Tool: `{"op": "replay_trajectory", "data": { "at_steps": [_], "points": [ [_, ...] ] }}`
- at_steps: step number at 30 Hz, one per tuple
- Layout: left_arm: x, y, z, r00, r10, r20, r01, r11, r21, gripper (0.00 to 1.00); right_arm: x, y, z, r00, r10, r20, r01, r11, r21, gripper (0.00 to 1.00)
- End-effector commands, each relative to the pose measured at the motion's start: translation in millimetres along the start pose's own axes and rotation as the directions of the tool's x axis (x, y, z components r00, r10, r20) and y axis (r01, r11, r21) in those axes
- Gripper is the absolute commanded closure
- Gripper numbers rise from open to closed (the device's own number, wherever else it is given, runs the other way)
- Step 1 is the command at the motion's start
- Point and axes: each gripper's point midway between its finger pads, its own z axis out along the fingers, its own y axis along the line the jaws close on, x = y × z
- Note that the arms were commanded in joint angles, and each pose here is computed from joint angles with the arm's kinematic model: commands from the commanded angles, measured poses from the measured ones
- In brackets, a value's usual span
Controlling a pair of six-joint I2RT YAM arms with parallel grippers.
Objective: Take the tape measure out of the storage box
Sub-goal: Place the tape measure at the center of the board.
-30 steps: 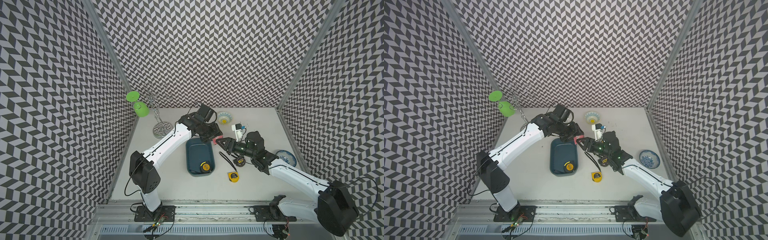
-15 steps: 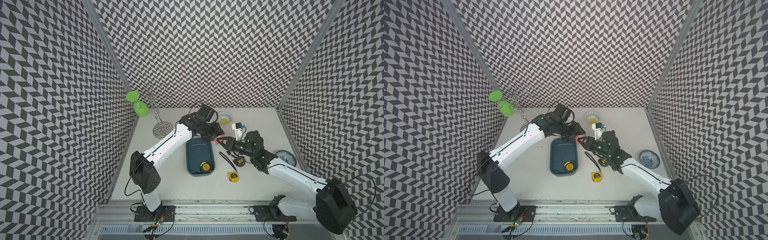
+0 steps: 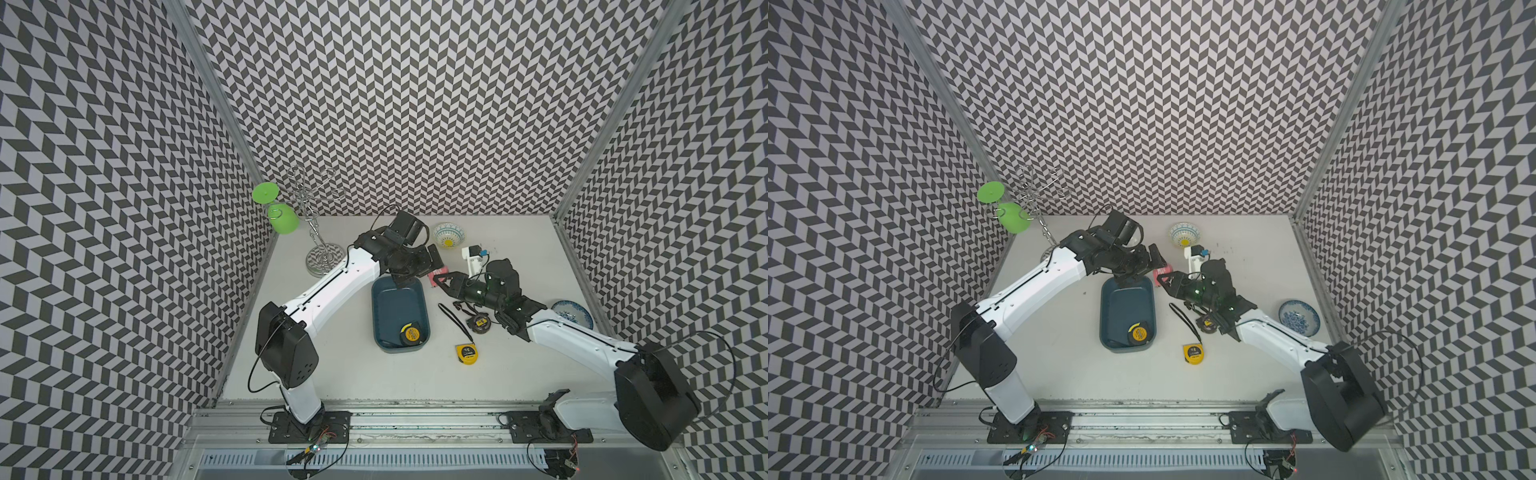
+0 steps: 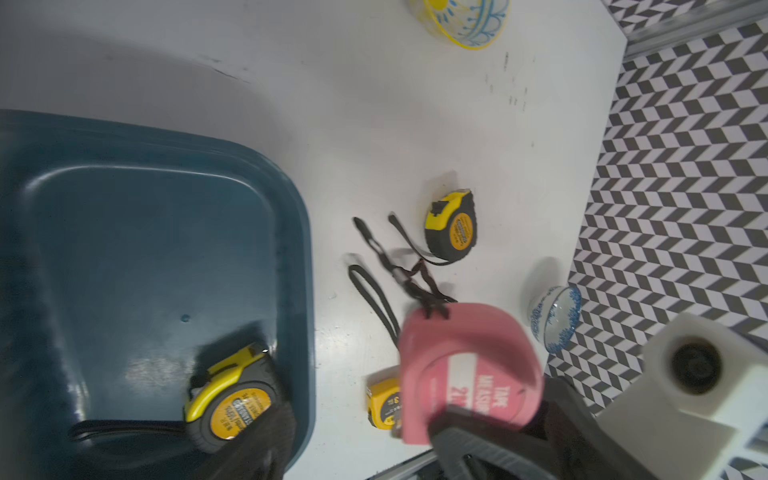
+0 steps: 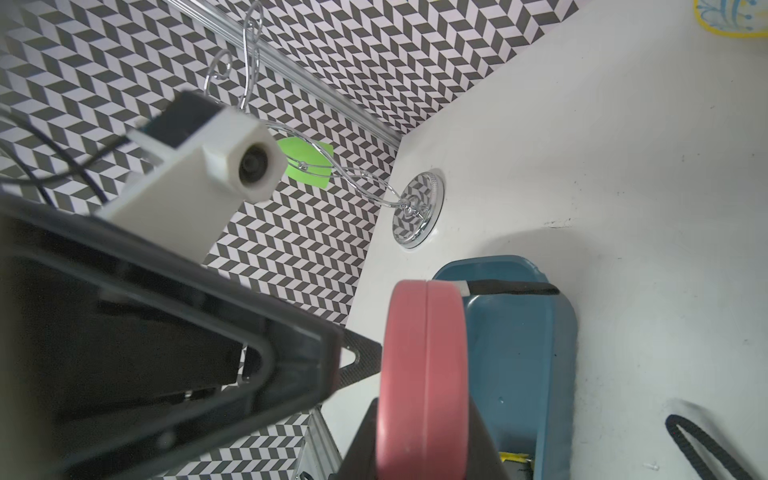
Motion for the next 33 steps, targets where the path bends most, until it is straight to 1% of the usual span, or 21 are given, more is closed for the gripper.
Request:
{"op": "replay_trajectory", "data": {
  "at_steps": [1,6,15,21,28,30,33],
  "points": [
    [-2,25,-12,0.999,0.01,0.038,-0.008,0.999,-0.045,0.0,-23,10,8,0.998,-0.028,0.051,0.031,0.998,-0.058,0.86],
    [7,48,-11,0.999,-0.003,0.037,0.006,0.998,-0.069,0.0,-21,-22,30,1.0,0.021,0.003,-0.02,0.999,-0.026,0.87],
    [9,63,-16,0.998,-0.002,0.056,0.006,0.997,-0.078,0.0,-5,-78,65,0.99,0.119,-0.076,-0.115,0.992,0.058,0.9],
    [11,69,-16,0.998,-0.007,0.055,0.012,0.997,-0.081,0.0,10,-103,77,0.979,0.168,-0.112,-0.154,0.981,0.117,0.9],
    [15,73,-15,0.999,-0.012,0.051,0.016,0.997,-0.077,0.0,26,-130,80,0.968,0.205,-0.142,-0.176,0.966,0.19,0.9],
    [16,74,-14,0.999,-0.012,0.049,0.015,0.997,-0.079,0.0,28,-134,80,0.967,0.212,-0.144,-0.181,0.963,0.201,0.89],
    [18,76,-12,0.999,-0.011,0.043,0.015,0.996,-0.086,0.0,32,-138,78,0.964,0.218,-0.153,-0.181,0.957,0.225,0.81]
  ]
}}
